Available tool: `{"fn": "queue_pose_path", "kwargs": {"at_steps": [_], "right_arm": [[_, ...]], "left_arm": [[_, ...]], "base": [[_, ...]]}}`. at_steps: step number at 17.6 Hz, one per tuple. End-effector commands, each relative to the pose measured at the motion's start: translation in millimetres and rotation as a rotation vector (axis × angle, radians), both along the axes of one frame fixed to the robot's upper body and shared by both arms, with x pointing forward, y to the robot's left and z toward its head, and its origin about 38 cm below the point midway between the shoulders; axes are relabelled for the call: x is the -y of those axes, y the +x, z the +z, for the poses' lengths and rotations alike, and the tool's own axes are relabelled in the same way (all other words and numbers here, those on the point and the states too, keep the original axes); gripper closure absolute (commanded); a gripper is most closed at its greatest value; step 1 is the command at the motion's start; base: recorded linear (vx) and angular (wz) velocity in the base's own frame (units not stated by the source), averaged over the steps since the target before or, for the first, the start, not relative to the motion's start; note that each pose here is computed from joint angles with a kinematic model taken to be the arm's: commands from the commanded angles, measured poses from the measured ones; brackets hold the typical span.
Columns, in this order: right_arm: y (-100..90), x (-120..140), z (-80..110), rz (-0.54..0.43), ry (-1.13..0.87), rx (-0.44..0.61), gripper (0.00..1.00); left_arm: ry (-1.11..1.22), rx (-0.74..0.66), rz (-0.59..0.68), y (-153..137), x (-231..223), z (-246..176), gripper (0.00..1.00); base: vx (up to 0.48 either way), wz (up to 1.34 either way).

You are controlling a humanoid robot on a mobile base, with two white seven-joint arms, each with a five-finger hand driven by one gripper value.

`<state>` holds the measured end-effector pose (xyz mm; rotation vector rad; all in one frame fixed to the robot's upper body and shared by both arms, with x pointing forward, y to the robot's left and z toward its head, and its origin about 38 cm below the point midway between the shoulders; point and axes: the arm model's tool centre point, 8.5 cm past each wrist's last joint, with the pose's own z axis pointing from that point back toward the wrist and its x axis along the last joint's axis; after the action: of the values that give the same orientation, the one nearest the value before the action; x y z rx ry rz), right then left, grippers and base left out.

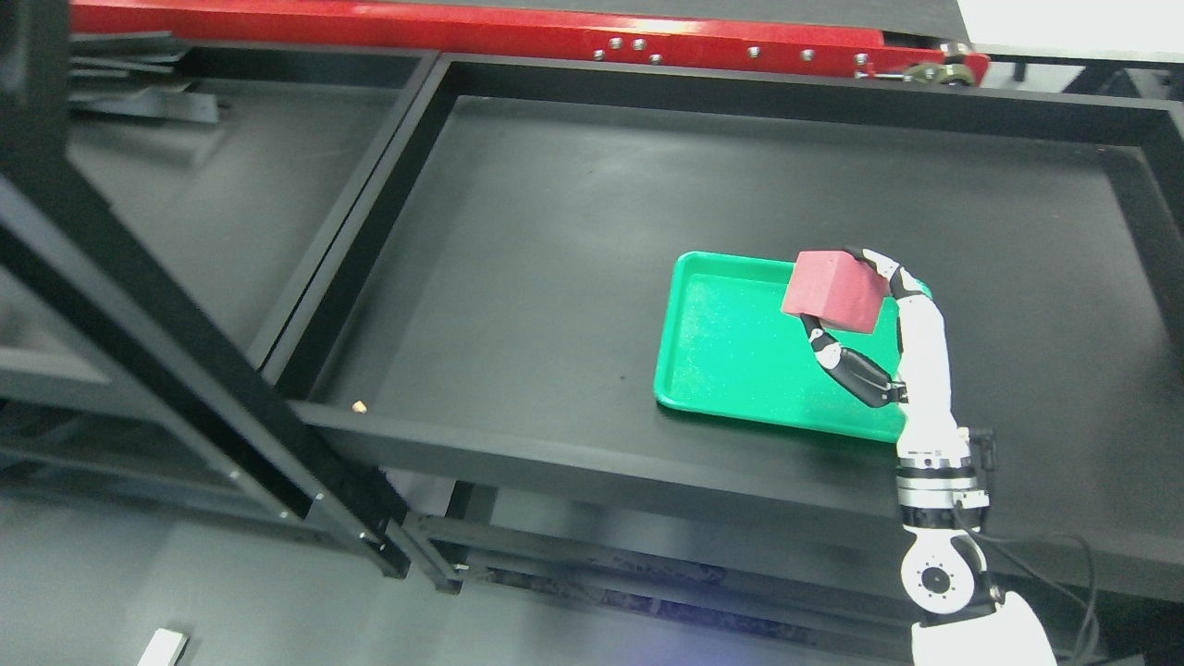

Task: Pick pink block from left shelf to tray
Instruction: 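Lift the pink block up out of the green tray with the right hand, then turn and drive to the white table, carrying the block in the right hand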

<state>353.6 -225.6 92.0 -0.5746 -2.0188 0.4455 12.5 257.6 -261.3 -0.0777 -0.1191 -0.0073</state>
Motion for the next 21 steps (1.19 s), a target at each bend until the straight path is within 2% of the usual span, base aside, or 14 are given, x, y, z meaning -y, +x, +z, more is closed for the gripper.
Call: {"fn": "queue_pose_path", "kwargs": {"at_steps": [1, 21], "right_arm": [[4.0, 1.4, 13.1, 0.011, -0.014, 0.038, 0.95], [4.4, -0.7, 13.5, 0.020, 0.008, 0.037, 0.95]], "left_arm": [[0.015, -0.004, 0.000, -7.1, -10.5, 0.5, 0.00], [0.015, -0.004, 0.000, -7.1, -10.5, 0.5, 0.00]], "base": [[-0.121, 0.42], [-0.180, 0.65]]}}
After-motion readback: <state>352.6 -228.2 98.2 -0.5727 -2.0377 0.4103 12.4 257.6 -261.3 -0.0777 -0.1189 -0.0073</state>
